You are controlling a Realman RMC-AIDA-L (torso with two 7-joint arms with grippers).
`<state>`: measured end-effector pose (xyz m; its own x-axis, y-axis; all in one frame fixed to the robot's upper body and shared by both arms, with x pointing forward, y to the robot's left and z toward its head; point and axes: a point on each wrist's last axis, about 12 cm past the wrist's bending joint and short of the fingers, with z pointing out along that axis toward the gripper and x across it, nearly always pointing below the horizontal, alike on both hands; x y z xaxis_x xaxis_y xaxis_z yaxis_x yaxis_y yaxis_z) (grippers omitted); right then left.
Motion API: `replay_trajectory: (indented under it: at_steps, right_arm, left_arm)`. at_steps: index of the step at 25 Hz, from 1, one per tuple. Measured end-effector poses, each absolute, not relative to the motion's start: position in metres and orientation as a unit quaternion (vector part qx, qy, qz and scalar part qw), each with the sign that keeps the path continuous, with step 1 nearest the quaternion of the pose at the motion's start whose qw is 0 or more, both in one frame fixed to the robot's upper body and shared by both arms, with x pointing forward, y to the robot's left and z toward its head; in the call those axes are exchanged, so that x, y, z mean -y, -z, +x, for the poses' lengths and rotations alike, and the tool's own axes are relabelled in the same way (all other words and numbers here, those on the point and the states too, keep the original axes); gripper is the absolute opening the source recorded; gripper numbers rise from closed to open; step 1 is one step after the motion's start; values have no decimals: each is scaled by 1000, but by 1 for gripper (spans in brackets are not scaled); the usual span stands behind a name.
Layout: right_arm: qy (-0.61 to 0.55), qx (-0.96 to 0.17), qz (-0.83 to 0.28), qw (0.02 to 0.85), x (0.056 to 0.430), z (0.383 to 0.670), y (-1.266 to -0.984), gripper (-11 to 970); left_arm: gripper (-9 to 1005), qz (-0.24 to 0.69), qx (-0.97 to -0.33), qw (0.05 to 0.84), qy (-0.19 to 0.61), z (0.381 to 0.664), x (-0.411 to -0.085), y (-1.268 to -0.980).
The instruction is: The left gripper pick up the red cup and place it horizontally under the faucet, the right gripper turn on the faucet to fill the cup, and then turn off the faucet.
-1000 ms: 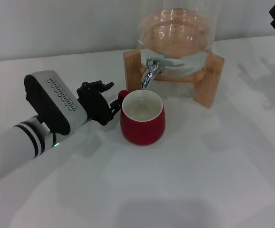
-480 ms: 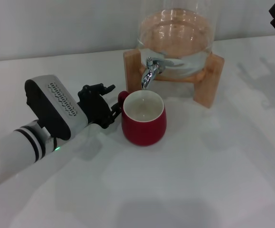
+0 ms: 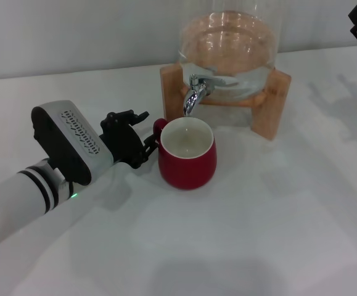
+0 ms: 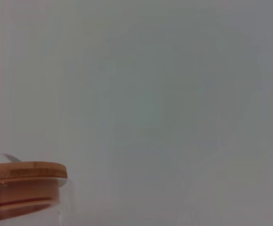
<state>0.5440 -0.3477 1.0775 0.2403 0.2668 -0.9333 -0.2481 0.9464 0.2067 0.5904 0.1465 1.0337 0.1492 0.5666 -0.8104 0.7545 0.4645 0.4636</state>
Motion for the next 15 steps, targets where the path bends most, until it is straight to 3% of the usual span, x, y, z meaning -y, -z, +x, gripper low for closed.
replay_trajectory:
  at_steps: [15]
  right_arm:
    - [-163,-595,7,787,348,544,-1077,828]
  left_arm:
    - [422,501,-651,566,73,588,-151,-1031]
